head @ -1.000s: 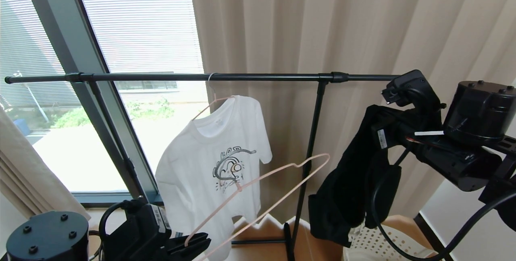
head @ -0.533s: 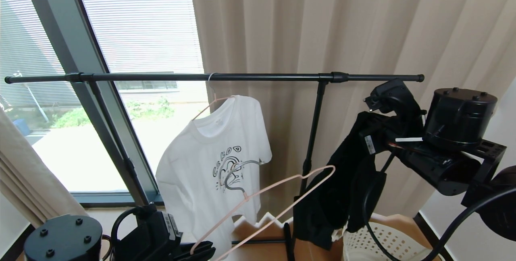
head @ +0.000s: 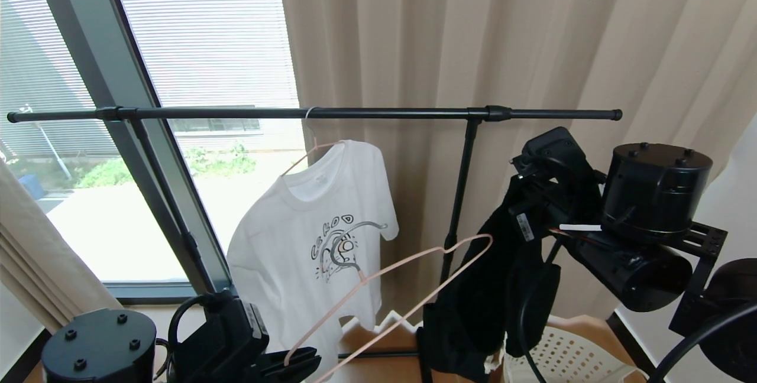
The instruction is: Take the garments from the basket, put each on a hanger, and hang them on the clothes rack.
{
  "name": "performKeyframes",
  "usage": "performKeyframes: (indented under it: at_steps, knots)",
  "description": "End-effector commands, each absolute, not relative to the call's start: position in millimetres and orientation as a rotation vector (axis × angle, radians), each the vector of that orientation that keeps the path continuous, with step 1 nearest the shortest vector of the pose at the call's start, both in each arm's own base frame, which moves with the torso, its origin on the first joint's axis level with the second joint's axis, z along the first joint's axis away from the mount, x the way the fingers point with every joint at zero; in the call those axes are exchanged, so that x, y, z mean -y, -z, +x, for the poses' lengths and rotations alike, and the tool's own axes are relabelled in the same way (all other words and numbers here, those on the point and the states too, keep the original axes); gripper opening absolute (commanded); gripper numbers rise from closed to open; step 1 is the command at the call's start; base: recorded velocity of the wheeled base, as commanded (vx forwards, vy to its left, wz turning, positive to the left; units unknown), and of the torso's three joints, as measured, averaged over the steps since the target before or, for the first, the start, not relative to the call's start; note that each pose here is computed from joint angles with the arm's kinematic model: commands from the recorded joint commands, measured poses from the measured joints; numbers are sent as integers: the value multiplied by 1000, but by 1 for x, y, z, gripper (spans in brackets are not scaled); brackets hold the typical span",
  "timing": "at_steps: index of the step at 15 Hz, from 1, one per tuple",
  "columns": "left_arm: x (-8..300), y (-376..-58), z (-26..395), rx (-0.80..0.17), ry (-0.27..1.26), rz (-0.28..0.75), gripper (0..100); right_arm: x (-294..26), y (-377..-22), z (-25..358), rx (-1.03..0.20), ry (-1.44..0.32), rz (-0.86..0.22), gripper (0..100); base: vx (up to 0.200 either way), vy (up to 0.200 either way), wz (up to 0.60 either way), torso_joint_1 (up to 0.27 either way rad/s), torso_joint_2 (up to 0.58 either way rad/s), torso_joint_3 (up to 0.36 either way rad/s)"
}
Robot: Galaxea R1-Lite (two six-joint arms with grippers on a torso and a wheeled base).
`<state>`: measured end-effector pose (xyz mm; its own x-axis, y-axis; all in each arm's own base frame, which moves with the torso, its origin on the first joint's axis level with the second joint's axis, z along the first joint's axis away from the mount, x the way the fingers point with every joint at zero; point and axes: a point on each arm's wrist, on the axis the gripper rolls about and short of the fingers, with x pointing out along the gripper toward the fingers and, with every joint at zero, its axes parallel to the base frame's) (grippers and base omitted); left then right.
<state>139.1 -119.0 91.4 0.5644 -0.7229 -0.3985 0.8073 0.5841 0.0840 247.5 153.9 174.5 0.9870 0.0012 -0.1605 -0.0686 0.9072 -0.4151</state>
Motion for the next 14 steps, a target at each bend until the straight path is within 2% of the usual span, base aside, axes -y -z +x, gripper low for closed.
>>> performKeyframes:
  at_steps: [1, 9, 14]
  knots:
    - [122, -92, 142, -342, 906, 256, 0, -164, -175, 241, -151, -53, -438, 0, 0, 0, 0, 0, 0, 0]
    - [132, -94, 142, -322, 879, 247, 0, -191, -167, 227, -157, -60, -465, 0, 0, 0, 0, 0, 0, 0]
    - [139, -91, 133, -327, 932, 262, 0, -202, -171, 233, -81, -12, -381, 0, 0, 0, 0, 0, 0, 0]
